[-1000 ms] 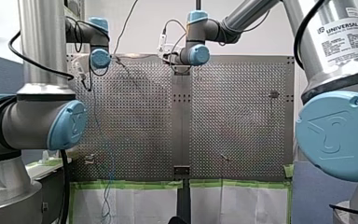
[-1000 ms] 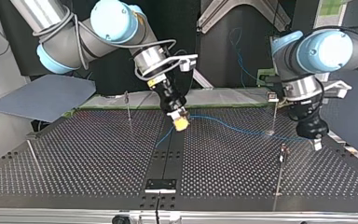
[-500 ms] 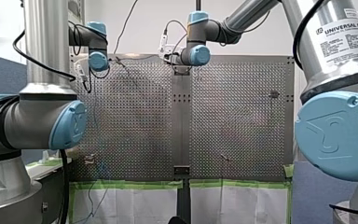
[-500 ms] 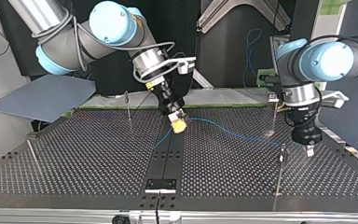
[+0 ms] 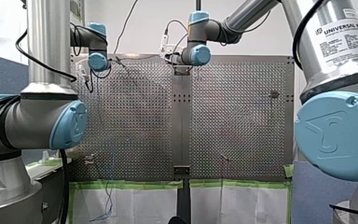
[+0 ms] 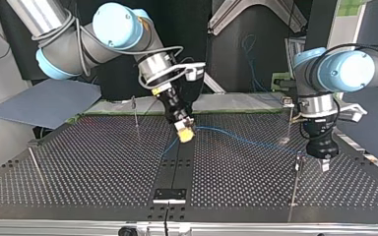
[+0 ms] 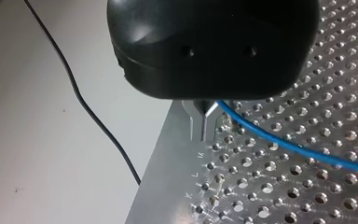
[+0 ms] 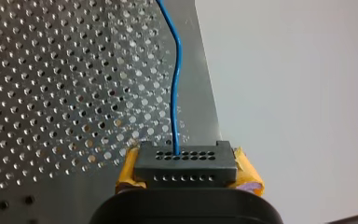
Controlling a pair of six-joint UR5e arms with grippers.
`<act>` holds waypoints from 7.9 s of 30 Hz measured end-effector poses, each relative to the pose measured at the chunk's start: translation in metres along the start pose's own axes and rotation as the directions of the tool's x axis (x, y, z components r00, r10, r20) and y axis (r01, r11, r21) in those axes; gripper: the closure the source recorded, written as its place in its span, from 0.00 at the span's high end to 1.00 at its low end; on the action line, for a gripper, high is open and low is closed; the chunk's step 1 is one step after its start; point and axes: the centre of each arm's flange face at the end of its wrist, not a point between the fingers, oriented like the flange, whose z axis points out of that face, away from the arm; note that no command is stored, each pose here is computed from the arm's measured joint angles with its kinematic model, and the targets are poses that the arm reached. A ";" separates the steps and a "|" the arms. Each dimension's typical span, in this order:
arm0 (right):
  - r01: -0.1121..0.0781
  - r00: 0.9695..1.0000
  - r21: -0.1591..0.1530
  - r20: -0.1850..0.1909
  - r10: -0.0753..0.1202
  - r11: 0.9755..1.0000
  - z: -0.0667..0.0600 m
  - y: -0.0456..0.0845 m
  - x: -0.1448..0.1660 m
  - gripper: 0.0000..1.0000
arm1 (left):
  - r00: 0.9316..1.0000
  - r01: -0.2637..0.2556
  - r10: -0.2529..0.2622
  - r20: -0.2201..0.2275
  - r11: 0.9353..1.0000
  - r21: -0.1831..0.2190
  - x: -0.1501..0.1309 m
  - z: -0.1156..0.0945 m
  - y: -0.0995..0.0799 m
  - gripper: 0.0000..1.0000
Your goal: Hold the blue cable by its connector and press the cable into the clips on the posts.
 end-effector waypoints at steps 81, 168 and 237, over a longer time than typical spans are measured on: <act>0.059 0.998 -0.046 -0.015 -0.059 0.997 0.052 0.058 -0.011 0.00 | 0.989 0.140 -0.141 0.036 0.990 0.007 0.008 0.047 0.026 0.00; 0.138 0.990 0.043 -0.019 -0.137 0.990 0.018 -0.020 0.072 0.00 | 0.973 0.232 -0.231 0.022 0.965 -0.119 -0.033 0.001 0.036 1.00; 0.081 0.993 0.209 0.070 -0.097 0.975 -0.084 -0.126 0.094 0.00 | 0.976 0.039 -0.073 -0.204 0.985 -0.168 -0.012 -0.083 0.030 1.00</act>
